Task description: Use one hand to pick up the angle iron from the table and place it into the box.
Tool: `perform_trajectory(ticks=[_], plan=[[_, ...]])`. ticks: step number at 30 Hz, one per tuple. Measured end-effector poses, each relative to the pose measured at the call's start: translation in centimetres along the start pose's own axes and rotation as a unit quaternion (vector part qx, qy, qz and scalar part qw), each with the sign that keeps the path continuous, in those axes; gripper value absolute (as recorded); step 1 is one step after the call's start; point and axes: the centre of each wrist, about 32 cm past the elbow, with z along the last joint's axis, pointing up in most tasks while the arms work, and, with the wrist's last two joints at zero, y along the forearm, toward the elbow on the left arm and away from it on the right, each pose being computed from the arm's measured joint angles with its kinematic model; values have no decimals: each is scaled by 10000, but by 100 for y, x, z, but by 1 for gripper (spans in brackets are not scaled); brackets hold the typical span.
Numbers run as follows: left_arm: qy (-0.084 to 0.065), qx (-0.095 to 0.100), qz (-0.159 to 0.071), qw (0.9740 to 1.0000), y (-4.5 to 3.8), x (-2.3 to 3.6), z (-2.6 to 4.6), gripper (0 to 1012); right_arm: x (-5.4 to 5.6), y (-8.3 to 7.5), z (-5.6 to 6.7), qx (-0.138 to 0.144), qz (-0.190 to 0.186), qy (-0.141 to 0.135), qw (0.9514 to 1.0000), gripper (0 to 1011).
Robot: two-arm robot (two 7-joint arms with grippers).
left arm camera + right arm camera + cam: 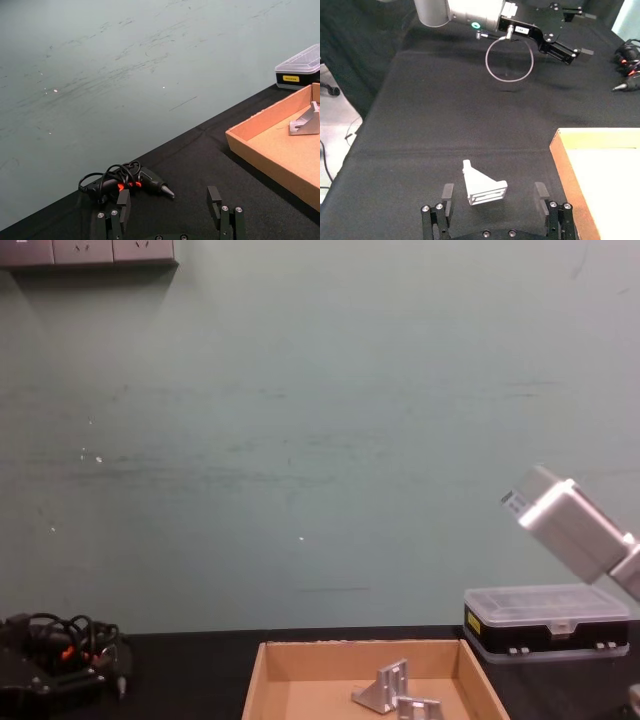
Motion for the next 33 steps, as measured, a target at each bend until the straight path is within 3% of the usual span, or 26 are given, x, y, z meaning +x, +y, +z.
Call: perform_trajectory(ticks=[13, 33], plan=[[0, 0, 0, 10000, 0, 0, 0, 1000, 85, 140, 2, -112, 156, -108, 9998, 1004], [0, 0, 0, 10000, 0, 0, 0, 1000, 124, 295, -17, -180, 345, -117, 9992, 1004]])
